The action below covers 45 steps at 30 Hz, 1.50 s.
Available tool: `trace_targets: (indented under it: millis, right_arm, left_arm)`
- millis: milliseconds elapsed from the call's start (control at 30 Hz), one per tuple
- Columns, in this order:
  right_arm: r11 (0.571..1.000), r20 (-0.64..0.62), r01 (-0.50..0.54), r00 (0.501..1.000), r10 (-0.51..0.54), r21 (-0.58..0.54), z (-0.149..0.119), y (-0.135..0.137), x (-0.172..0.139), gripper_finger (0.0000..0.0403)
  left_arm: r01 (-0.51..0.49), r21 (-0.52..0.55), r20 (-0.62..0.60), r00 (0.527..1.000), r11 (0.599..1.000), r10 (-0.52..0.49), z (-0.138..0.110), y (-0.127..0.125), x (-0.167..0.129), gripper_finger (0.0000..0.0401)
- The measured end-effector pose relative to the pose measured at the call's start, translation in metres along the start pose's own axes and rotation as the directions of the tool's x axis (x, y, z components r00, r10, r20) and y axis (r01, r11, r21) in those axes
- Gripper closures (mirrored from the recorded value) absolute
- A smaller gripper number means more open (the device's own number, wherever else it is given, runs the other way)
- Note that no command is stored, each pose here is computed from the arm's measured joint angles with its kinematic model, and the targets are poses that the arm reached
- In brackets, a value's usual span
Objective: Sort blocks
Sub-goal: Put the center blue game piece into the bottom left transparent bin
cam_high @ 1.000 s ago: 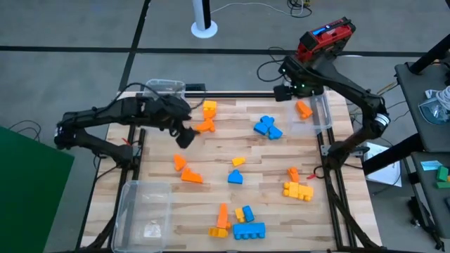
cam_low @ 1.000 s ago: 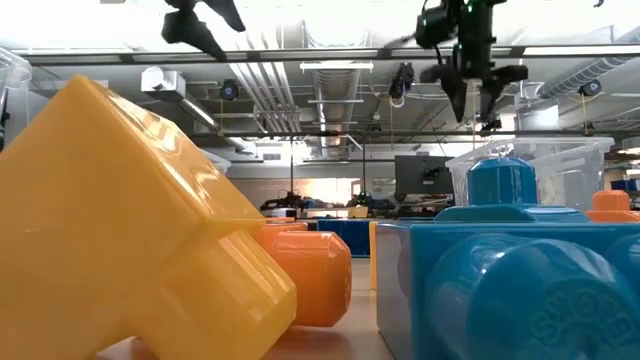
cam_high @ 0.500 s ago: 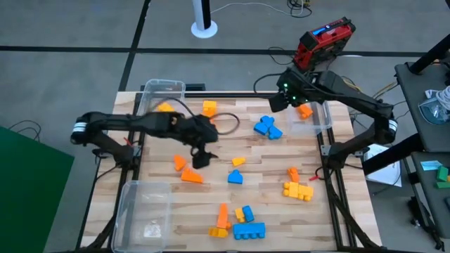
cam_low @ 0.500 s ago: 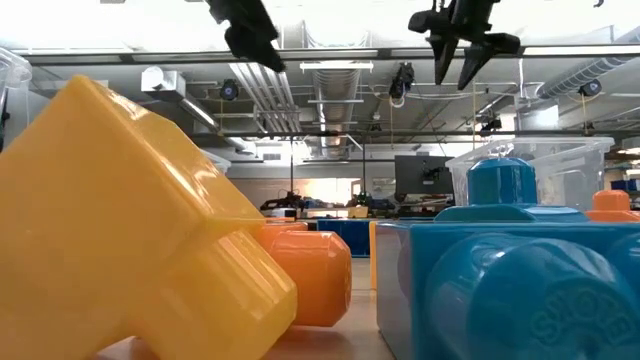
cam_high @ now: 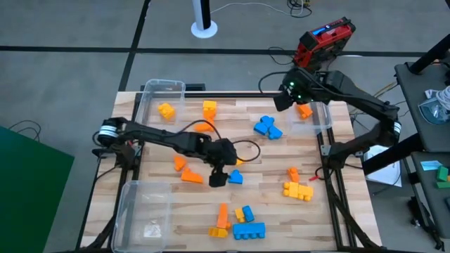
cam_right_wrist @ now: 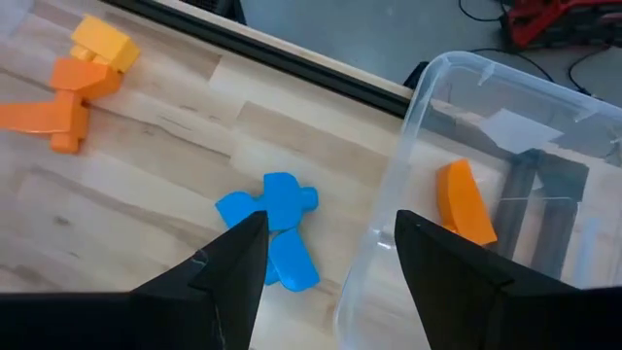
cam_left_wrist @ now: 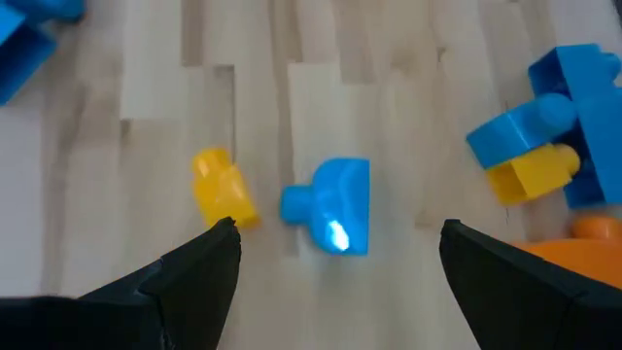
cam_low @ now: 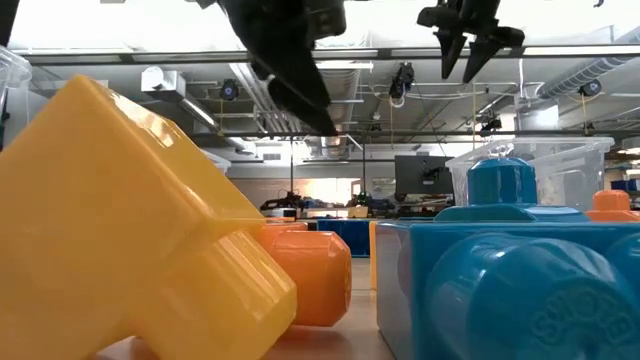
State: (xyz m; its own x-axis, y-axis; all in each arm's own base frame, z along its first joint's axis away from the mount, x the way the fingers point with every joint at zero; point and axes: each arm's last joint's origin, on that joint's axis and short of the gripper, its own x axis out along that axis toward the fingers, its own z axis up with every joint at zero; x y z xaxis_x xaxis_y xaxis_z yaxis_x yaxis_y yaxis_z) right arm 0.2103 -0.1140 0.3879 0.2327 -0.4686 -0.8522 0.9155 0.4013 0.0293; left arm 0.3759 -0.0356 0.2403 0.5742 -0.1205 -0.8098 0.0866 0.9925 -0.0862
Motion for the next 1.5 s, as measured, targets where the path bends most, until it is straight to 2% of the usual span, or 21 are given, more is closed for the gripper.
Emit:
trace_targets:
  millis: [133, 300, 467, 600, 733, 833, 1100, 1500]
  right_arm:
    - [0.999, 0.014, -0.015, 1.0, 0.014, 0.03, -0.003, -0.006, -0.009, 0.0186]
    - [0.998, 0.012, -0.019, 1.0, 0.018, 0.063, -0.006, -0.01, -0.014, 0.0187]
    - [0.997, 0.004, -0.027, 1.0, 0.026, 0.077, -0.007, -0.009, -0.014, 0.0186]
    - [0.996, -0.024, -0.036, 0.999, 0.038, 0.084, -0.01, -0.004, -0.013, 0.0188]
    - [0.995, -0.036, -0.037, 0.999, 0.04, 0.093, -0.013, 0.0, -0.012, 0.0186]
    - [0.995, -0.052, -0.028, 0.998, 0.033, 0.097, -0.017, 0.001, -0.011, 0.0188]
    - [0.995, -0.099, 0.0, 0.995, 0.01, 0.097, -0.029, 0.007, 0.001, 0.0182]
    - [0.996, -0.146, 0.022, 0.989, -0.009, 0.088, -0.043, 0.013, 0.012, 0.0172]
  left_arm:
    - [0.005, 0.054, -0.031, 1.0, 0.999, -0.004, -0.005, -0.001, 0.021, 0.0078]
    - [0.017, 0.071, -0.082, 0.997, 0.997, -0.011, -0.016, -0.006, 0.04, 0.0078]
    - [0.015, 0.016, -0.073, 0.997, 1.0, -0.013, -0.025, -0.012, 0.051, 0.0078]
    - [-0.037, -0.025, -0.076, 0.996, 0.999, 0.035, -0.033, -0.014, 0.058, 0.0078]
    - [-0.025, -0.076, 0.004, 1.0, 0.997, 0.026, -0.032, -0.015, 0.064, 0.0078]
    - [-0.024, -0.08, 0.043, 0.999, 0.997, 0.028, -0.031, -0.017, 0.069, 0.0078]
    - [-0.038, -0.071, 0.009, 0.999, 0.997, 0.039, -0.039, -0.02, 0.086, 0.0078]
    - [-0.034, -0.069, 0.036, 0.999, 0.997, 0.036, -0.041, -0.021, 0.102, 0.0078]
